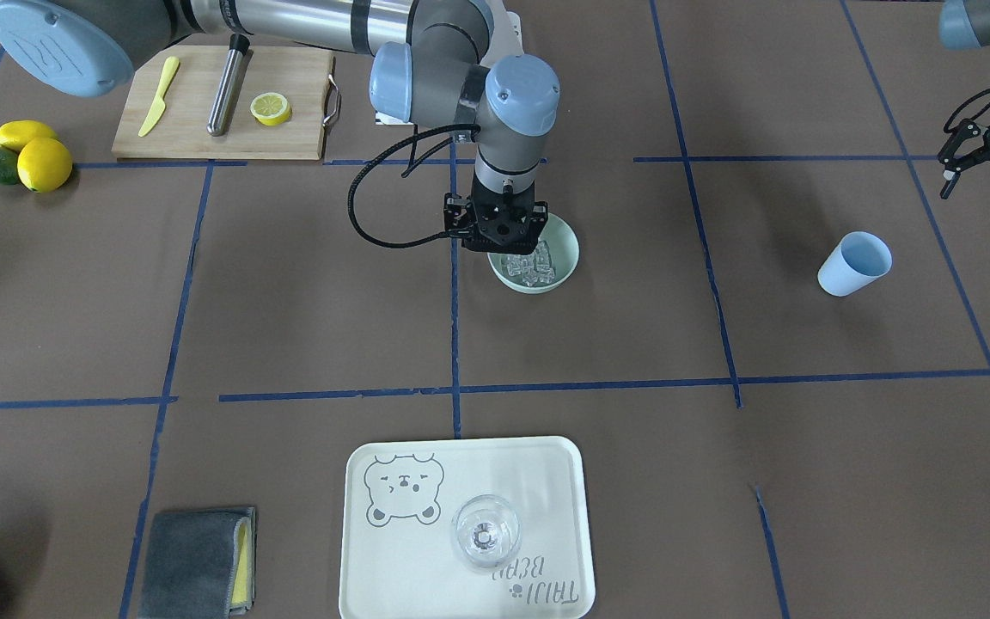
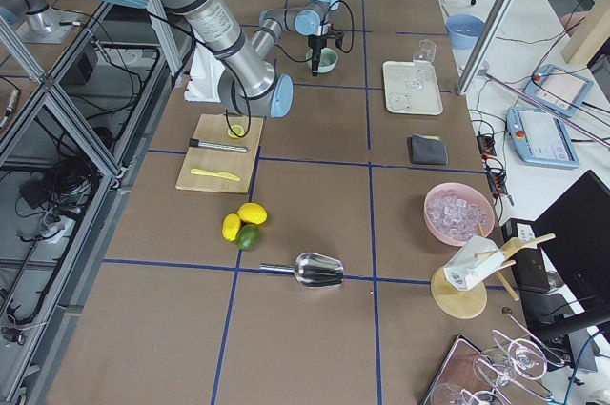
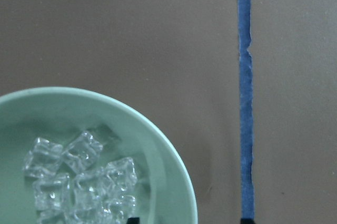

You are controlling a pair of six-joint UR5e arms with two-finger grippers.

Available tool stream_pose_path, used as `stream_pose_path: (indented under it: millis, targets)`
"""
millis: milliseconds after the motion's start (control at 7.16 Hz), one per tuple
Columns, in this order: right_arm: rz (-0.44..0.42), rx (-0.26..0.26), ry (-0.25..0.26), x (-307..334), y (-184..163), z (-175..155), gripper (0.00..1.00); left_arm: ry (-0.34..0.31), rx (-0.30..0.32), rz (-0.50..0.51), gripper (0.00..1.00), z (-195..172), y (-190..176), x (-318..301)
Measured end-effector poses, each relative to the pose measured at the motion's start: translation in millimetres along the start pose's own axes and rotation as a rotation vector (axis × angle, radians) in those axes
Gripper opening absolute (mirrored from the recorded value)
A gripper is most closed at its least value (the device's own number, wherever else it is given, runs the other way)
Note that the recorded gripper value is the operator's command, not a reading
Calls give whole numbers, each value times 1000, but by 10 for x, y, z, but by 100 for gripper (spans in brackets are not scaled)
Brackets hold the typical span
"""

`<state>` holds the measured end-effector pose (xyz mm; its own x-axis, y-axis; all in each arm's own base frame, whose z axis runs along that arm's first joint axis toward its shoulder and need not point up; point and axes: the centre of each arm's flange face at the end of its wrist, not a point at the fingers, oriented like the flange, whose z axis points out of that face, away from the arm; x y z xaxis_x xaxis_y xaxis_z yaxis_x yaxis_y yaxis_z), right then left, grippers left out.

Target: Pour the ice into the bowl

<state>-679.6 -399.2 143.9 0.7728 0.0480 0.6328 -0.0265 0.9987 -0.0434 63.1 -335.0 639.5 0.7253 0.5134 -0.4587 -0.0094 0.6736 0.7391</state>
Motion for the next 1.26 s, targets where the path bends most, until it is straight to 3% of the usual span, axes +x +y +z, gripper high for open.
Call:
stream_pose_path:
  millis: [419,698,977,1257]
  targets:
    - [-4,10,-25,-16,3,-124,0,-1,1,0,100,-1,4,-5]
    - [8,41,-97,130,-75,-536,0,-2,-1,0,100,-2,11,-8]
    - [31,46,-177,858,-149,-849,0,-2,-9,-4,100,-4,47,-20]
    - [49,36,-224,1841,-172,-916,0,-11,-43,-20,100,32,215,-92]
